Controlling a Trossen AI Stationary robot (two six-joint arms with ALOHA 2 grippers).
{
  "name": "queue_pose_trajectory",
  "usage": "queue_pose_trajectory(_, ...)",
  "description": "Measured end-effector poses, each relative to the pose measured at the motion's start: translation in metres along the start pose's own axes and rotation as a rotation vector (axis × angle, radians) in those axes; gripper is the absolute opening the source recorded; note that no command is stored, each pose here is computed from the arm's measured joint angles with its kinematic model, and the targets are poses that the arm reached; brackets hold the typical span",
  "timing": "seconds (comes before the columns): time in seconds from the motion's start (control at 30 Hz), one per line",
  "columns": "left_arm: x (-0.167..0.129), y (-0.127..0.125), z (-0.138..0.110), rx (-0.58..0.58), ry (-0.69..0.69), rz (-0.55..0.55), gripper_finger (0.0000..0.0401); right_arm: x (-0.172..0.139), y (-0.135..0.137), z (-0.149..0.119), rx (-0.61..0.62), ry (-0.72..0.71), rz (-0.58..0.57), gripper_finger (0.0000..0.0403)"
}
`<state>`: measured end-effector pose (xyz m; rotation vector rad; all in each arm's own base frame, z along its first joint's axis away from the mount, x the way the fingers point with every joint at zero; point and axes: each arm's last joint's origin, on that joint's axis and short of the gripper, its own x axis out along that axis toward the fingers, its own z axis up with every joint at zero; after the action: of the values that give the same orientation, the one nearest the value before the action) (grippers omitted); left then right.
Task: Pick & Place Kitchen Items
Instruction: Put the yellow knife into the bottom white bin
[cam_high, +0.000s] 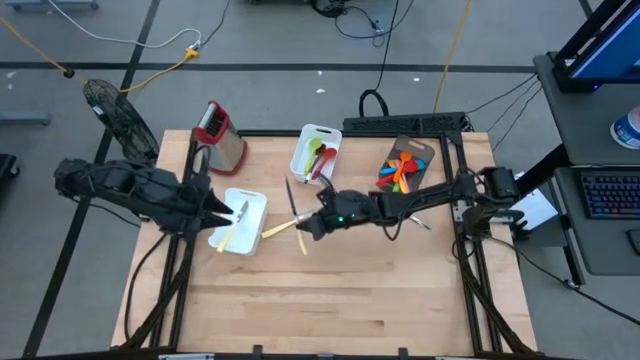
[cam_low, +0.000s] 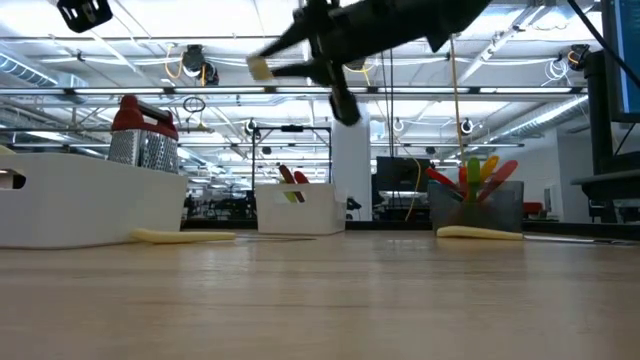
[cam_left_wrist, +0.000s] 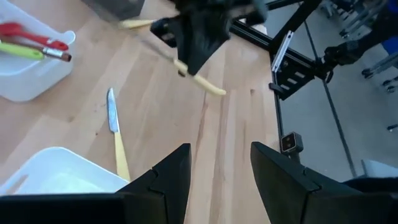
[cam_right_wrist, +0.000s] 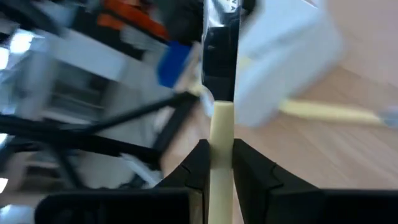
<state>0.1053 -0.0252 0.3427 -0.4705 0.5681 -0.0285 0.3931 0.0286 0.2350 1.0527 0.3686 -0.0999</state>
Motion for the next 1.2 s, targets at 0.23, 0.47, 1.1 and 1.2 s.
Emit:
queue_pose_trajectory(0.23,0.017,-0.002,0.009,-0.111,-0.012,0.023,0.0173,-0.004,0.011,0.029,-0.073,-0.076,0.241,0.0037)
queue_pose_trajectory(0.47,0.045,-0.004,0.022,-0.16,-0.029,0.041,0.0173,-0.009,0.014,0.043,-0.101,-0.077,0.359,0.0037)
queue_pose_trajectory(1.1,0.109,0.005,0.06,-0.336,-0.091,-0.112,0.0173,-0.02,0.017,0.068,-0.155,-0.11,0.541,0.0037)
queue_pose_trajectory(1.2,0.114,0.005,0.063,-0.342,-0.103,-0.141,0.0173,-0.02,0.016,0.07,-0.162,-0.103,0.547,0.0037)
